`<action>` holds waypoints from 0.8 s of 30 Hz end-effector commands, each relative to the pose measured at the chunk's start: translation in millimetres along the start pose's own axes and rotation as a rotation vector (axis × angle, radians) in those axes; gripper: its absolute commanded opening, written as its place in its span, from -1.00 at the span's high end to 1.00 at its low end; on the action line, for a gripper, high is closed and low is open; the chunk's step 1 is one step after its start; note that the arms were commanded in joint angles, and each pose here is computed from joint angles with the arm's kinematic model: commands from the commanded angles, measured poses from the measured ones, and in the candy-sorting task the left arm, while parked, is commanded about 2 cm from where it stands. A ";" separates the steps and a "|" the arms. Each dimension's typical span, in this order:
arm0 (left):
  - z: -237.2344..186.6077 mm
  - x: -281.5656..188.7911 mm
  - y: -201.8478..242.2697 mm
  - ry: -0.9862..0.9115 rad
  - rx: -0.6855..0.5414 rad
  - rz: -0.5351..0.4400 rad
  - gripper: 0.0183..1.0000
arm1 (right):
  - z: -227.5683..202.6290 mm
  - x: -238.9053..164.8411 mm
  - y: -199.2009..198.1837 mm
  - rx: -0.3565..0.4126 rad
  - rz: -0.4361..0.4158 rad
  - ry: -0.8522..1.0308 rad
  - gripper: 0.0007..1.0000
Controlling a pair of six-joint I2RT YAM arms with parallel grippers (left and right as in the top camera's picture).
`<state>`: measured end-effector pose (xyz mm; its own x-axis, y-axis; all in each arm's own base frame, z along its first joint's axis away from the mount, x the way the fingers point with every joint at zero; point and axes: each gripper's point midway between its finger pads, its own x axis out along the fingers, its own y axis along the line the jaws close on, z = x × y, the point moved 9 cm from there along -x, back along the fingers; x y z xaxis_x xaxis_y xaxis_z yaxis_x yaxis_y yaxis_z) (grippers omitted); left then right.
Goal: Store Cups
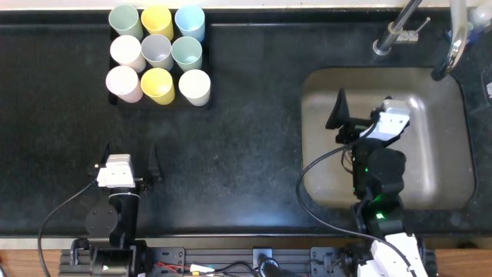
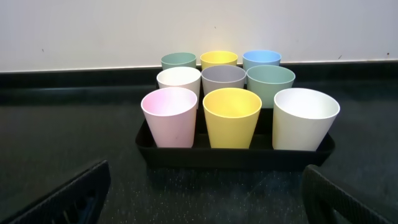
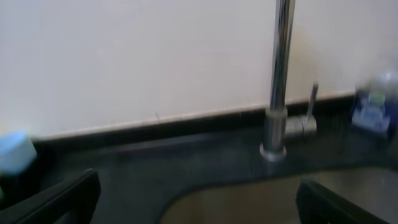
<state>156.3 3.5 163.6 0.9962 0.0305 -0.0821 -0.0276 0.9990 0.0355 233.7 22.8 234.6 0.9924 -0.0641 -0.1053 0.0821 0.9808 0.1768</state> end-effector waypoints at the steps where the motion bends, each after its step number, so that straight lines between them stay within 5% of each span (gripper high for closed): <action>1: -0.2 -0.3 -1.8 -0.005 0.019 -0.015 -1.00 | -29.1 -5.3 -9.8 0.002 -0.022 0.019 -0.99; 10: -0.2 -0.3 -1.8 -0.005 0.019 -0.016 -1.00 | -53.6 -40.4 -37.7 0.034 -0.071 -0.099 -1.00; 16: -0.2 -0.3 -1.8 -0.005 0.019 -0.016 -1.00 | -81.5 -59.4 -46.7 0.005 -0.099 0.030 -0.99; 24: -0.2 -0.3 -1.8 -0.005 0.019 -0.015 -1.00 | -59.6 -69.1 -44.9 0.039 -0.073 -0.127 -1.00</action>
<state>156.3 3.5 163.5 0.9961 0.0305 -0.0825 -0.0276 0.9990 0.0355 158.4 -4.0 173.9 0.9886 -0.1473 -0.0325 0.1509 0.9689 0.1962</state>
